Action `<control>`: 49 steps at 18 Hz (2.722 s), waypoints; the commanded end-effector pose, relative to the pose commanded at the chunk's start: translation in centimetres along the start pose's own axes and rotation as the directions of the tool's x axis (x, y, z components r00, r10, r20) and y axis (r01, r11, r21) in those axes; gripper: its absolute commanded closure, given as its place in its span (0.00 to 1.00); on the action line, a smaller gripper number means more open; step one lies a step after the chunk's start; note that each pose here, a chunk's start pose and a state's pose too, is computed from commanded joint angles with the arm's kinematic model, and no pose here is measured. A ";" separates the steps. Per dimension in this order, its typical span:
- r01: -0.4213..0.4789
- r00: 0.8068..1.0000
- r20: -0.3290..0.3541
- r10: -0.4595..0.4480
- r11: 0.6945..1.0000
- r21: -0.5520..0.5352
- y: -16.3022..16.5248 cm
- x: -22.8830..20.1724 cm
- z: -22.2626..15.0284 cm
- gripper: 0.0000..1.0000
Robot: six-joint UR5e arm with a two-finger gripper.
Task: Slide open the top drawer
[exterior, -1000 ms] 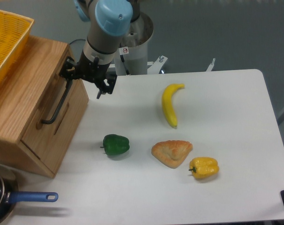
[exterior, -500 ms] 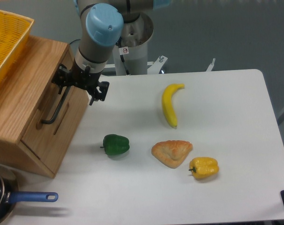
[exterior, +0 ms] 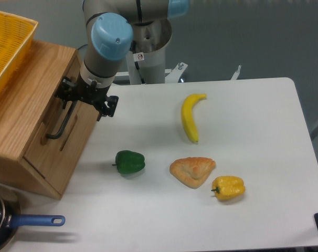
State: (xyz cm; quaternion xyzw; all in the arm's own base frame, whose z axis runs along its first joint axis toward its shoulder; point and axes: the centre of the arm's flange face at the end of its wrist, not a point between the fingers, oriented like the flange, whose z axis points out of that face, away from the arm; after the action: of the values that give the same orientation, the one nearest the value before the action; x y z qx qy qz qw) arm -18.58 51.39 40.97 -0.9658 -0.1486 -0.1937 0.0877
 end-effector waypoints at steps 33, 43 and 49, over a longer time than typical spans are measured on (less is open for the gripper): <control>-0.084 0.970 0.227 0.088 0.996 -0.025 -2.8 -2.7 -0.9 0.00; -0.114 0.947 0.293 0.127 0.992 -0.062 -2.3 -5.4 -2.1 0.00; -0.096 0.945 0.309 0.110 0.994 -0.059 -2.1 -6.8 -2.8 0.00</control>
State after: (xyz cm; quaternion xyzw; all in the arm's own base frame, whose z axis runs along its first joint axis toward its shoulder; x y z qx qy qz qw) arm -26.23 50.97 41.05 -0.9923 -0.1057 -0.0371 0.0522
